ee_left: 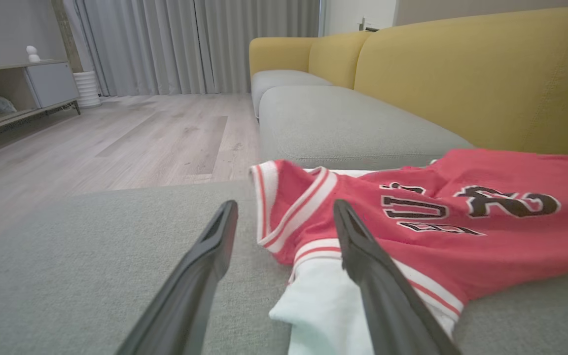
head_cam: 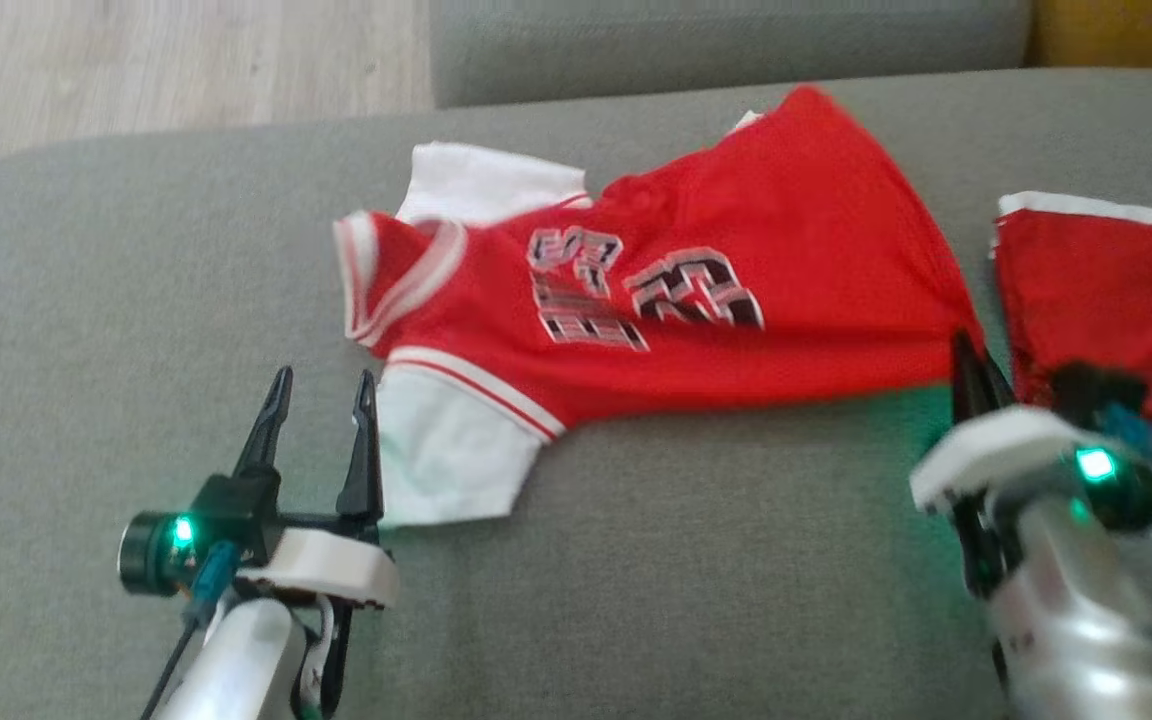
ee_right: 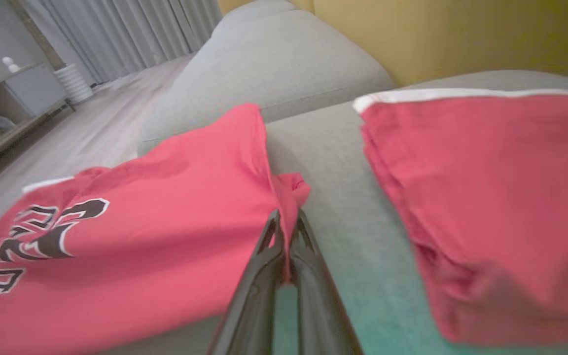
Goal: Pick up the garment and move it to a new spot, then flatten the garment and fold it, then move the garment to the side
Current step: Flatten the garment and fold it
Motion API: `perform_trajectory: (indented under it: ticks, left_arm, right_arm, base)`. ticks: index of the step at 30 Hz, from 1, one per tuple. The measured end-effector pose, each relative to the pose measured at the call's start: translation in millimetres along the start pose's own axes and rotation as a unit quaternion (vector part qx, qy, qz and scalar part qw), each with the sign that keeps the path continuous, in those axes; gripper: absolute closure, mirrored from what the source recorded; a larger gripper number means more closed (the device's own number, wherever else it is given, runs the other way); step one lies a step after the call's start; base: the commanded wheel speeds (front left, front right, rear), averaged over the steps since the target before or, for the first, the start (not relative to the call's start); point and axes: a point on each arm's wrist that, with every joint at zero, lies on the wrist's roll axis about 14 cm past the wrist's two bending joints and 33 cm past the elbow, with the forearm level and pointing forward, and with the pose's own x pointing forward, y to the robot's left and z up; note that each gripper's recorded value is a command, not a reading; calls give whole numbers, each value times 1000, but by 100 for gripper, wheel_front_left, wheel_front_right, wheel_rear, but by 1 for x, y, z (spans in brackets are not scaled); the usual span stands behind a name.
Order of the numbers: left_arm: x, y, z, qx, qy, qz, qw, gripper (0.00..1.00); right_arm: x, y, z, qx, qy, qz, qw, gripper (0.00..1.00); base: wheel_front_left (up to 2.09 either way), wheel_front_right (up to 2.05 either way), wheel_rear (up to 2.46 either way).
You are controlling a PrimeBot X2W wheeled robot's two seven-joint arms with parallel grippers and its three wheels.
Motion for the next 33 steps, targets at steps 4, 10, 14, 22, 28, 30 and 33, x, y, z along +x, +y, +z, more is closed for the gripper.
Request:
perform_trajectory:
  ticks: [4, 10, 14, 22, 28, 30, 33]
  left_arm:
    - [-4, -9, 6, -4, -8, -8, 1000, 0]
    - [-3, -21, 14, -8, -20, -20, 1000, 0]
    - [-2, -24, 11, -8, -16, -23, 1000, 0]
    - [6, -26, 4, -9, -8, -31, 999, 0]
    - [21, -30, 2, 1, -7, -54, 999, 0]
    - [26, -31, 5, 5, -10, -60, 998, 0]
    - [49, -30, 22, 24, -24, -81, 996, 0]
  right_arm:
    - [-31, -33, -11, -7, -4, -44, 999, 100]
    - [-57, -61, -7, 0, -20, -84, 996, 0]
    - [-56, -47, 10, -5, -53, -60, 997, 0]
    - [-69, 11, 32, 17, -118, 29, 992, 0]
    - [-81, 14, 37, 33, -137, 36, 989, 0]
    - [-82, 15, 40, 33, -142, 36, 989, 0]
    - [-82, 12, 44, 33, -148, 32, 988, 0]
  base:
    - [0, 0, 0]
    - [0, 0, 0]
    - [0, 0, 0]
    - [0, 0, 0]
    - [0, 0, 0]
    - [0, 0, 0]
    - [0, 0, 0]
